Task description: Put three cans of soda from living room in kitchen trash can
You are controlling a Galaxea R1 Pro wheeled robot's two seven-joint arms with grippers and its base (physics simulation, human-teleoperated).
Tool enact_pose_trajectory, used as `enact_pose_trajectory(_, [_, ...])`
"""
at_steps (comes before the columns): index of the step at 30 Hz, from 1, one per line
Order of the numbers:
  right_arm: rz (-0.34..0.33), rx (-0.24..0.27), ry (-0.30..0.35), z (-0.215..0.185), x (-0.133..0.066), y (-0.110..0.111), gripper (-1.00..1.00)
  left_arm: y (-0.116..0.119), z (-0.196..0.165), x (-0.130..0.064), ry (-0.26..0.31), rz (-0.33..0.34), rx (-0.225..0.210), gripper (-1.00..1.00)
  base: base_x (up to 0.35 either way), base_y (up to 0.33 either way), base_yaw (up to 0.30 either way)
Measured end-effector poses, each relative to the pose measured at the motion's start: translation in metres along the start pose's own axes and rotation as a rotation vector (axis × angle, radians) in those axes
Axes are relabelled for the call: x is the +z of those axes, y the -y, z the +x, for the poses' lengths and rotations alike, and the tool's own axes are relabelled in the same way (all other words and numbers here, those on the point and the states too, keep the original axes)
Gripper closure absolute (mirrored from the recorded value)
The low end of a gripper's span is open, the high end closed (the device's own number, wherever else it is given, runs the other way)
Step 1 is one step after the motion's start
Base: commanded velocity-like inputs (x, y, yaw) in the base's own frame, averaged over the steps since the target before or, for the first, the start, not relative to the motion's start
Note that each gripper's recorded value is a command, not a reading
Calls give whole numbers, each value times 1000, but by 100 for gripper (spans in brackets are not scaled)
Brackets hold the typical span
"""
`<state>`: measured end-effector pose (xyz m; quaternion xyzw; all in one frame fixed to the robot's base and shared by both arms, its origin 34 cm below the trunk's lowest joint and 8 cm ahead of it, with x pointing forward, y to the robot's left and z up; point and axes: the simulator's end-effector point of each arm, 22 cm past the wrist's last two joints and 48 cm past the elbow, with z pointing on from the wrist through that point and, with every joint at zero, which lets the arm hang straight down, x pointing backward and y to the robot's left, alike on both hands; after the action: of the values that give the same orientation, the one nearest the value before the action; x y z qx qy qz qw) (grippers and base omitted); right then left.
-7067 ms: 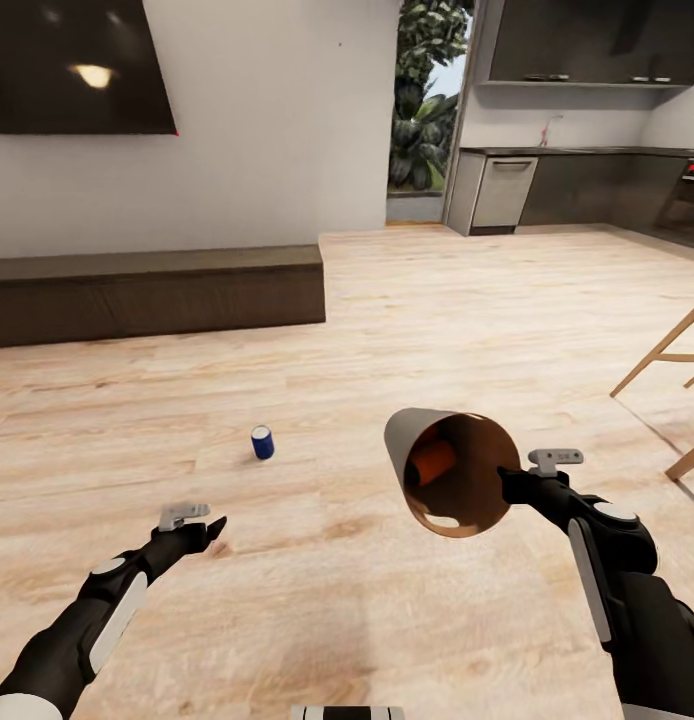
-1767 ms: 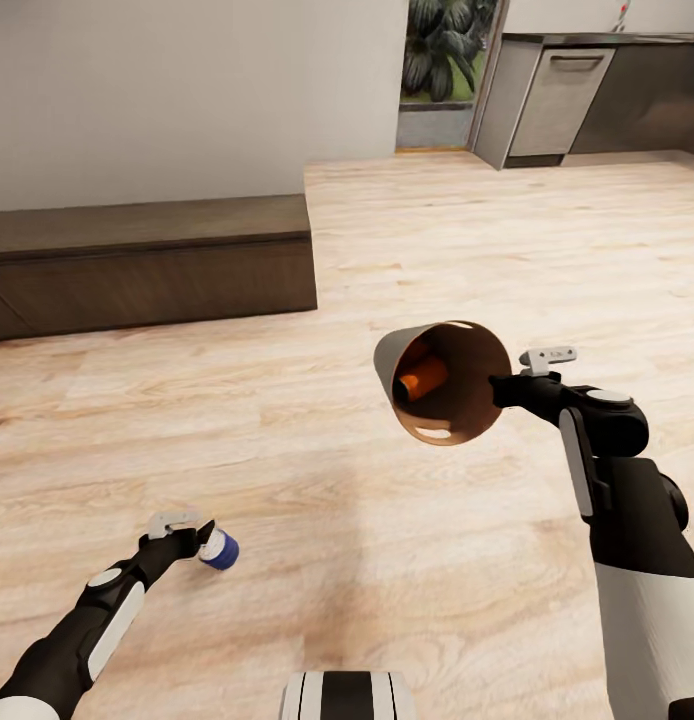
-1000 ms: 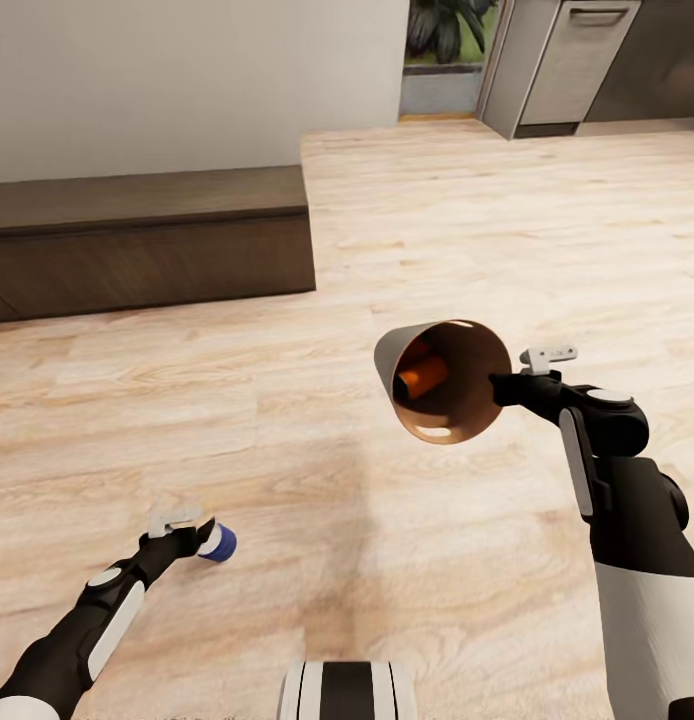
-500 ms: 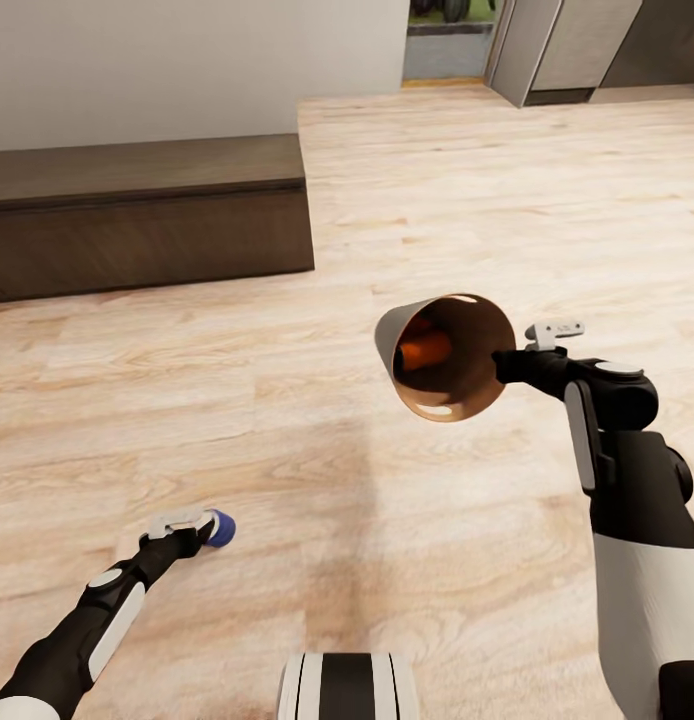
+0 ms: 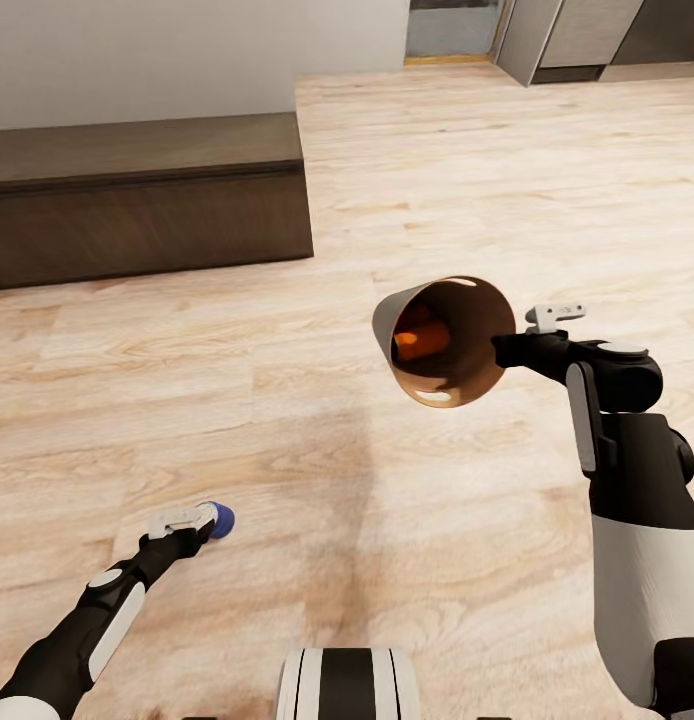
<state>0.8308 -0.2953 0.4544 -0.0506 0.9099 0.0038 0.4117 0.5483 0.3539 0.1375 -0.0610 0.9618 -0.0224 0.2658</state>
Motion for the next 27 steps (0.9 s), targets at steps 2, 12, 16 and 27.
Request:
enact_pose_trajectory(2, [0,-2,0,0,0,0,100,0,0,0,0,0,0,-100,44,0,0])
enact_pose_trajectory(12, [-7,-28,-5,1,1,-9,100,1,0,0,0,3,0,-100,170,0,0])
enact_pose_trajectory(16, [-14,-24,-5,1,1,-10,100,1,-1,0,1,3,-1,-100,31,0,0])
enact_pose_trajectory(27, [-16,-23,-22,12,9,-11,100,-1,9,4,-16,0,-1,-100,6,0,0])
